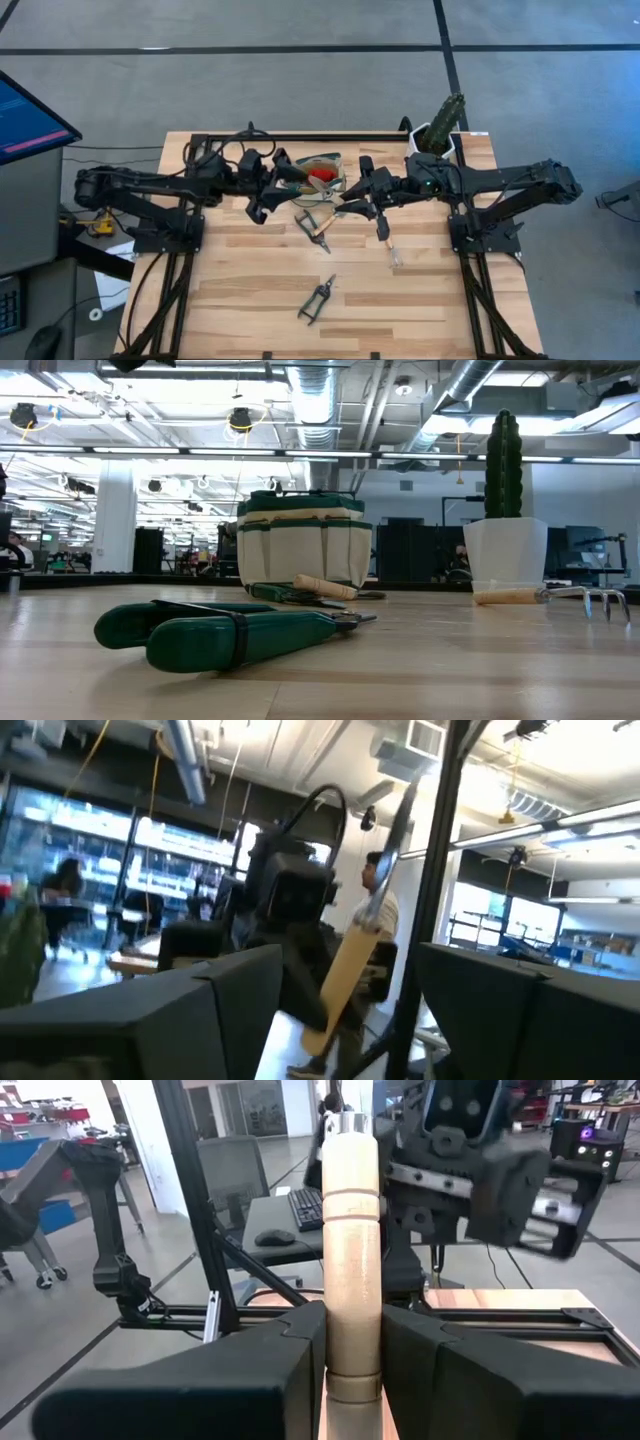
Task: Pick & Place Garden tools in Gardening bag
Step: Put the bottom brown trowel into the brown gardening bag
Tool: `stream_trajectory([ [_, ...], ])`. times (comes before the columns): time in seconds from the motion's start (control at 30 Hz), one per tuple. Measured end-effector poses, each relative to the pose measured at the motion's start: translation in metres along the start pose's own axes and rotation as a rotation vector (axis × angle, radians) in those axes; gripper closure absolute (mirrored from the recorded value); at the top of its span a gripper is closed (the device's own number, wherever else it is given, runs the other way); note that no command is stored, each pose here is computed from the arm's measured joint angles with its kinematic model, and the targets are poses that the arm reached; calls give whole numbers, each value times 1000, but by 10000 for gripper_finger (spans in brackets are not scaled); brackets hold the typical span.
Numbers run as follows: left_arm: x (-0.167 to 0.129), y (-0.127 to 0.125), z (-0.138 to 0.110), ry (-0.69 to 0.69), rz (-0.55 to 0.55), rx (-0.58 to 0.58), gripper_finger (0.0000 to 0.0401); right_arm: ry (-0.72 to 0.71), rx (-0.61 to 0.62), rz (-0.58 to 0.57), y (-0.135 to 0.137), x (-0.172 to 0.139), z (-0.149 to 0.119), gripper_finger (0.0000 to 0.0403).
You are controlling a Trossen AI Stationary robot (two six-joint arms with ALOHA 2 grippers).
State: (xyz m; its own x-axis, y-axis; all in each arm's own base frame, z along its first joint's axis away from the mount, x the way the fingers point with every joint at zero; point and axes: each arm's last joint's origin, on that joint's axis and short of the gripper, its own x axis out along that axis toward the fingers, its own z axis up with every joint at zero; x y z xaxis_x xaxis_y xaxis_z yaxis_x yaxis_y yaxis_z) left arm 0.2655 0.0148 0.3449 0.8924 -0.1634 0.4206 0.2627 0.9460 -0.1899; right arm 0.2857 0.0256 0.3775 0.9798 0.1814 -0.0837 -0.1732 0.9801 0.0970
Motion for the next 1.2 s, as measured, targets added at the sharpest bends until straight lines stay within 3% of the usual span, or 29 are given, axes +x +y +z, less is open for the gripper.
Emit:
stream_trajectory([
  [0.37, 15, -9, 13, -51, -36, 114, 204, 5, 18, -2, 0, 0, 0, 345],
  [0.63, 35, -6, 3, -27, -40, 106, 206, 16, 20, -3, 0, 0, -2, 345],
  [0.93, 43, -11, 13, -64, -59, 108, 206, 36, 40, -5, -1, 0, -5, 345],
  [1.1, 48, -9, -4, -13, -48, 91, 206, 36, 40, -5, -1, 0, -5, 345],
  [1.2, 48, -10, -2, -30, -48, 95, 206, 35, 48, -5, -1, 0, -5, 345],
])
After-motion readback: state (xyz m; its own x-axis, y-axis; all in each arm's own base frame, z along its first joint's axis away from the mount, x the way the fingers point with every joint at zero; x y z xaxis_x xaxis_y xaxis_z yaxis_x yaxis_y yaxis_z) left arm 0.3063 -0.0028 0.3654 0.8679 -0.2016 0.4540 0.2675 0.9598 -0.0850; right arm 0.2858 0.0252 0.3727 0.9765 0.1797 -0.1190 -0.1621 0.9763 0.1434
